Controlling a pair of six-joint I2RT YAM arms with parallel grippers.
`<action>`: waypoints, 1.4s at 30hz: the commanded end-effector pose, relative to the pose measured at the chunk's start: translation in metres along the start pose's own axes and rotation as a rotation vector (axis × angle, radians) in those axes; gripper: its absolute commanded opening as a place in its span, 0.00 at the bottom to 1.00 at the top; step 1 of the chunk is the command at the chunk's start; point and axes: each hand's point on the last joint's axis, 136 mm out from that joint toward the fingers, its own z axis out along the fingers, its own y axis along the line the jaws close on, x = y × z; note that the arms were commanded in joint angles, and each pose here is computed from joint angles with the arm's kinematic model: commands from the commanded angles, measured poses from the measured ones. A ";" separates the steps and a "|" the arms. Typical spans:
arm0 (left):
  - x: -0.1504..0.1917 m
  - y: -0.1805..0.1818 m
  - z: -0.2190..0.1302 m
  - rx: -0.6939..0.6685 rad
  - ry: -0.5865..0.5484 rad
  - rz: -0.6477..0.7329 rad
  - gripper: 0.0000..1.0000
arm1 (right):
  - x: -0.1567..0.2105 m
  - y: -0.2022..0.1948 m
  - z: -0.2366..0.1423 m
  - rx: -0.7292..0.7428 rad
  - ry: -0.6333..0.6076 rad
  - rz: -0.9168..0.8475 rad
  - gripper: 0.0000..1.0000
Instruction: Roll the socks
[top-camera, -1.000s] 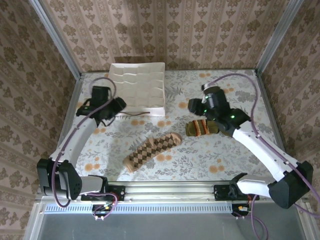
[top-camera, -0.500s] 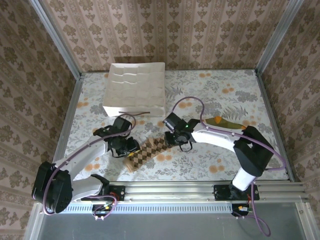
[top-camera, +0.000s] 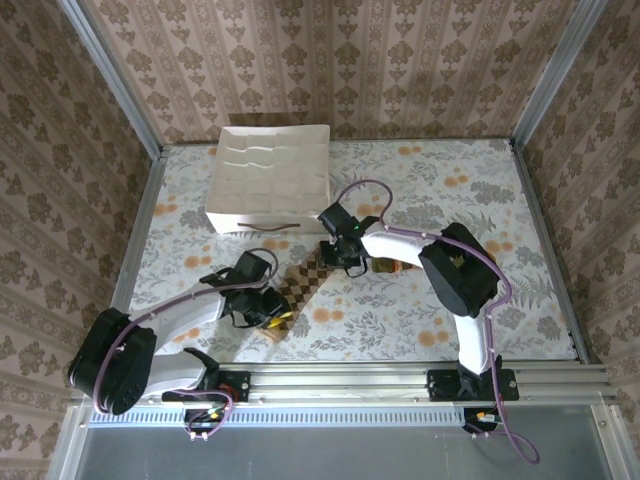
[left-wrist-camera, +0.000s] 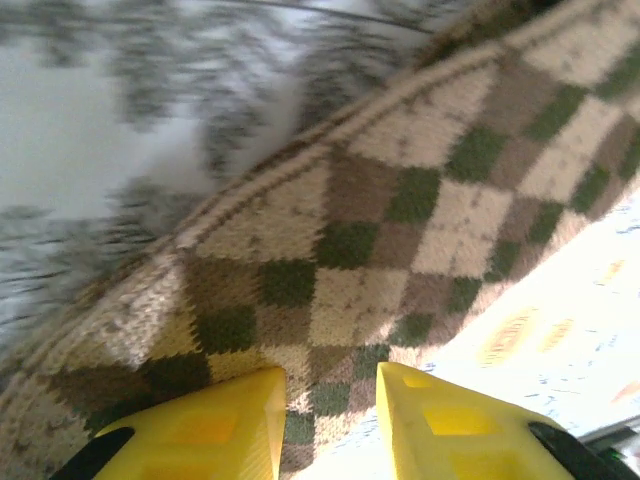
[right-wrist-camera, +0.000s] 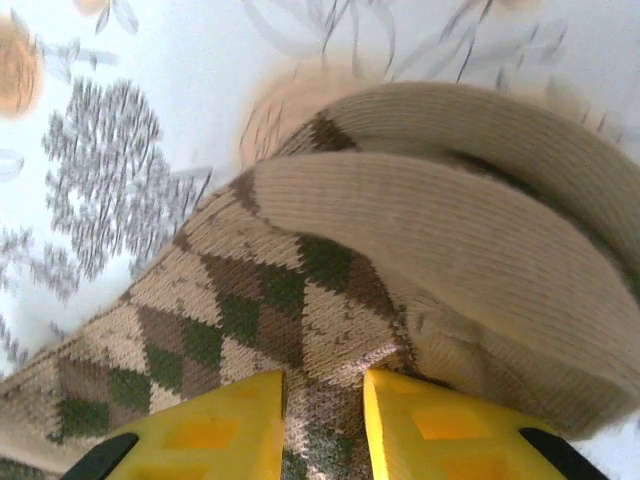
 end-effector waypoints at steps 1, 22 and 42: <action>0.007 -0.017 0.015 0.074 0.023 -0.069 0.30 | -0.003 -0.021 0.004 0.047 0.047 -0.038 0.29; -0.040 -0.005 -0.087 0.207 -0.206 -0.234 0.32 | 0.155 0.080 -0.115 -0.081 -0.440 -1.149 0.68; -0.025 0.008 -0.083 0.236 -0.144 -0.205 0.32 | 0.180 0.104 -0.018 0.128 -0.289 -1.465 0.35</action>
